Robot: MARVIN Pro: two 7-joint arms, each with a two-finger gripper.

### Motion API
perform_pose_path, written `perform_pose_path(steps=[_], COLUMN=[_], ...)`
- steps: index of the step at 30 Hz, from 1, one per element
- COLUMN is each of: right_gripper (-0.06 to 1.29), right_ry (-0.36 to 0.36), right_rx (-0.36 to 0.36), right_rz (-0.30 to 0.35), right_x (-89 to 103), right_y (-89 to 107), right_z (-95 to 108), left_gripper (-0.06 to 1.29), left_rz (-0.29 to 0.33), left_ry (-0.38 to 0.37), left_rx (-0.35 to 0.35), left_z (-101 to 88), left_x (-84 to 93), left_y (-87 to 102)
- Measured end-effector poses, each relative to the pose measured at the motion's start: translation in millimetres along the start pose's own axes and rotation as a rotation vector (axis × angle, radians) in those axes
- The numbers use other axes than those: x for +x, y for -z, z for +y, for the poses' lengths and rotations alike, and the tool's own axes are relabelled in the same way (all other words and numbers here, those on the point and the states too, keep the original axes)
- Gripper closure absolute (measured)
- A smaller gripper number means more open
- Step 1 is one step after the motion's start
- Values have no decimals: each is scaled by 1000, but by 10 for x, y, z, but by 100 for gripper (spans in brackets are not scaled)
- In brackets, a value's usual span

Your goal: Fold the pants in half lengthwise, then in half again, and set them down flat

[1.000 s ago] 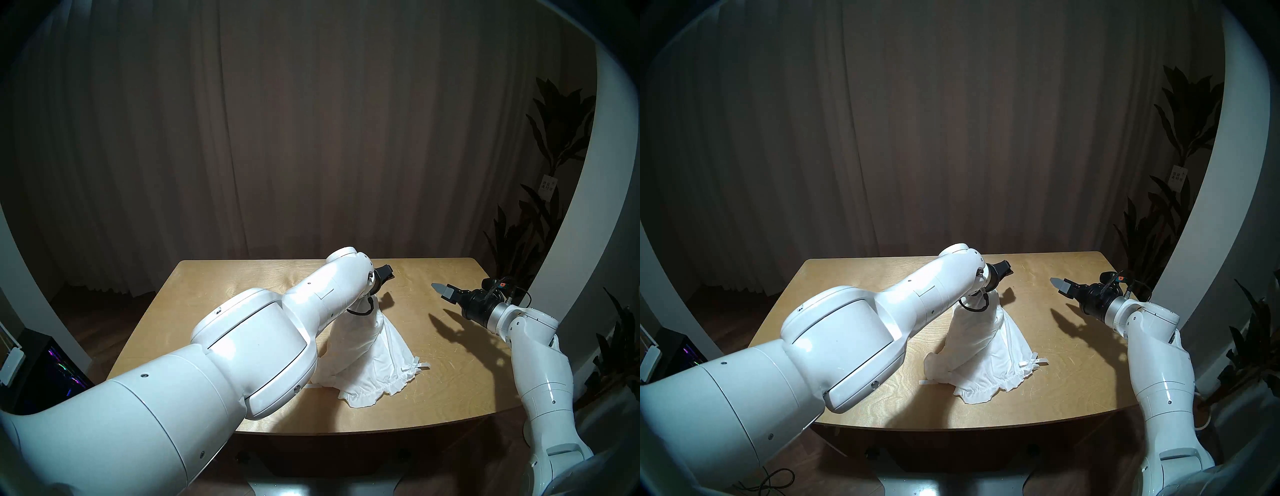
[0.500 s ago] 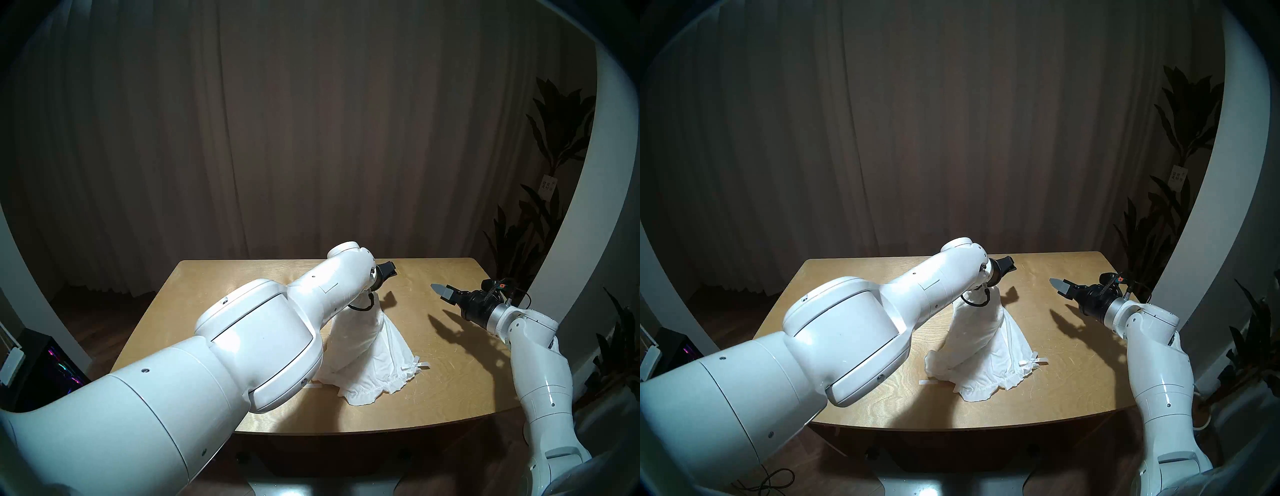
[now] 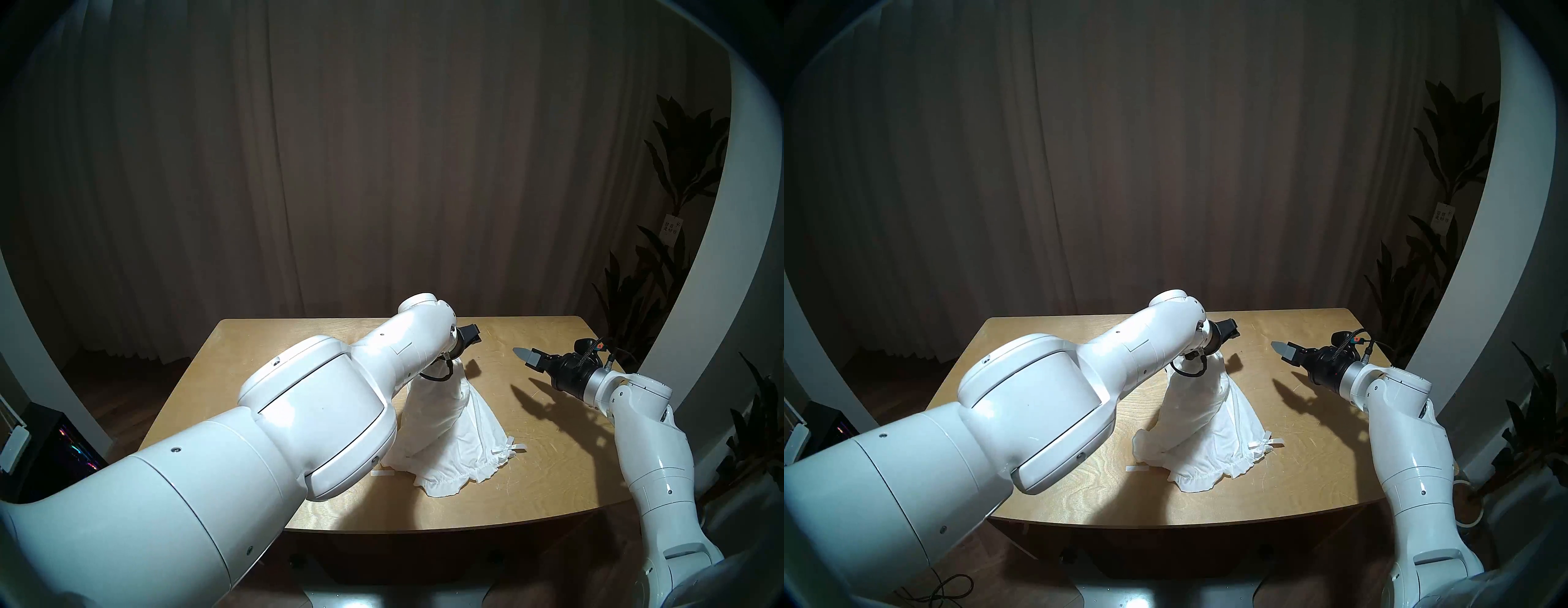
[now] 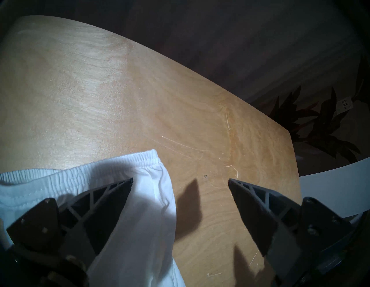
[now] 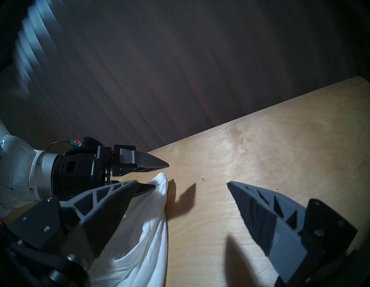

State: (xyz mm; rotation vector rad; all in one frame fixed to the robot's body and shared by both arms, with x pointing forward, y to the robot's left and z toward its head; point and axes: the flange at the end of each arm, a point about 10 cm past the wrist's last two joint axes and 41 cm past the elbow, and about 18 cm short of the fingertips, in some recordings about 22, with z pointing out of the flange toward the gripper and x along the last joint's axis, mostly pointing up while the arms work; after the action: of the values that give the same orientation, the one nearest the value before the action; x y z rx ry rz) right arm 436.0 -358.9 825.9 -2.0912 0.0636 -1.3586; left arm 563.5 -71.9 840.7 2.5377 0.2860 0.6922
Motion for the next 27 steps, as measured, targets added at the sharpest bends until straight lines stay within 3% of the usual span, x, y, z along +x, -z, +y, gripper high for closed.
perform_pose_path(steps=[12, 16, 22, 27], right_gripper=[3, 3, 3, 3], right_ry=[47, 58, 66, 72], right_rx=[40, 51, 64, 75], right_rz=[-7, -9, -26, -43], right_x=[135, 168, 158, 126], right_y=[-110, -140, -203, -276], right_z=[-183, -235, -291, -346], left_gripper=[3, 3, 3, 3], left_rz=[-64, -68, -75, -69], left_ry=[24, 39, 89, 121], left_rx=[56, 91, 160, 175], left_z=[-91, -239, -622, -779], left_x=[122, 200, 335, 470], left_y=[94, 118, 152, 217])
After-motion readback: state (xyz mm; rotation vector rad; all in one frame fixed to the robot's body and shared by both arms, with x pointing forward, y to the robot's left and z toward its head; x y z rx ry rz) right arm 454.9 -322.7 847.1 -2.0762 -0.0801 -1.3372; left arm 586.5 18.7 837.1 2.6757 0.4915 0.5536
